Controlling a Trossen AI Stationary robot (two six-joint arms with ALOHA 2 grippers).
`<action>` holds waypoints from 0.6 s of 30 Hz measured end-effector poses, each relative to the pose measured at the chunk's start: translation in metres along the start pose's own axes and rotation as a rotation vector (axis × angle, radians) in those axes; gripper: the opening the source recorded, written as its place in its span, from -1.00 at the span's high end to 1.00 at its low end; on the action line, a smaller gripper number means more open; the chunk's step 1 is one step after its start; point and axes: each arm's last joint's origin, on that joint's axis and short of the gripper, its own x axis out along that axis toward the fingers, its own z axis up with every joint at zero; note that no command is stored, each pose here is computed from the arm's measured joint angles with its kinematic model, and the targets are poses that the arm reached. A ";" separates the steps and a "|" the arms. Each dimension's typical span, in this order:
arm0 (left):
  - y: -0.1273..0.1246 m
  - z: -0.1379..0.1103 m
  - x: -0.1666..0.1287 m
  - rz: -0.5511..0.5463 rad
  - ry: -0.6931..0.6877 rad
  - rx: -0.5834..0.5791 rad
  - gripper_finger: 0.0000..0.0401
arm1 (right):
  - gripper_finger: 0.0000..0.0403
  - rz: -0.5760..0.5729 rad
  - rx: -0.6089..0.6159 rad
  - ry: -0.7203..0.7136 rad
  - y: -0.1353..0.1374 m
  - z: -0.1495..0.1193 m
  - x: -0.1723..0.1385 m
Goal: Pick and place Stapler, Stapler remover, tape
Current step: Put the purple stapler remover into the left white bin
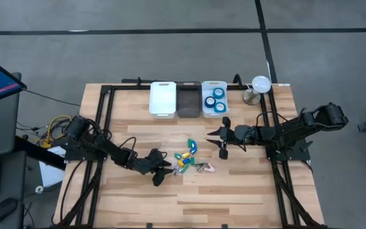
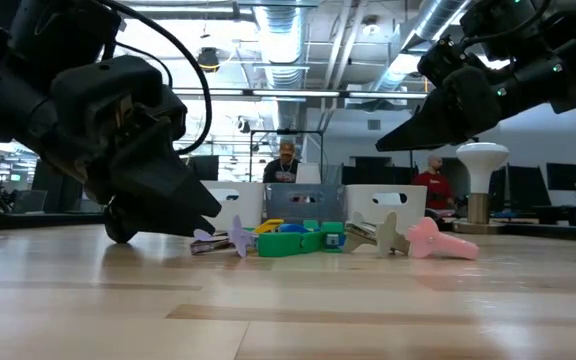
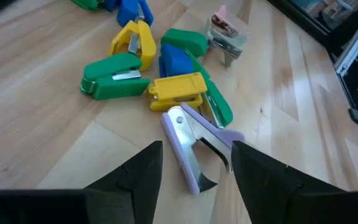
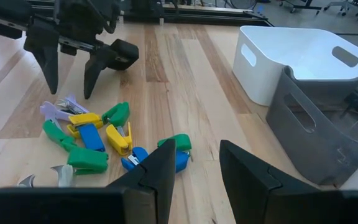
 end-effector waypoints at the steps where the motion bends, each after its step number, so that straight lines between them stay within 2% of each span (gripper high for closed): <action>1: 0.000 0.000 0.000 -0.003 0.003 -0.002 0.09 | 0.42 0.000 0.000 0.000 0.000 0.000 0.000; 6: -0.001 -0.001 0.000 -0.017 0.020 -0.010 0.16 | 0.42 0.000 0.000 0.002 0.000 0.000 0.000; 18: 0.002 -0.004 0.000 0.015 0.068 0.025 0.52 | 0.42 0.000 -0.001 0.002 0.000 0.000 0.000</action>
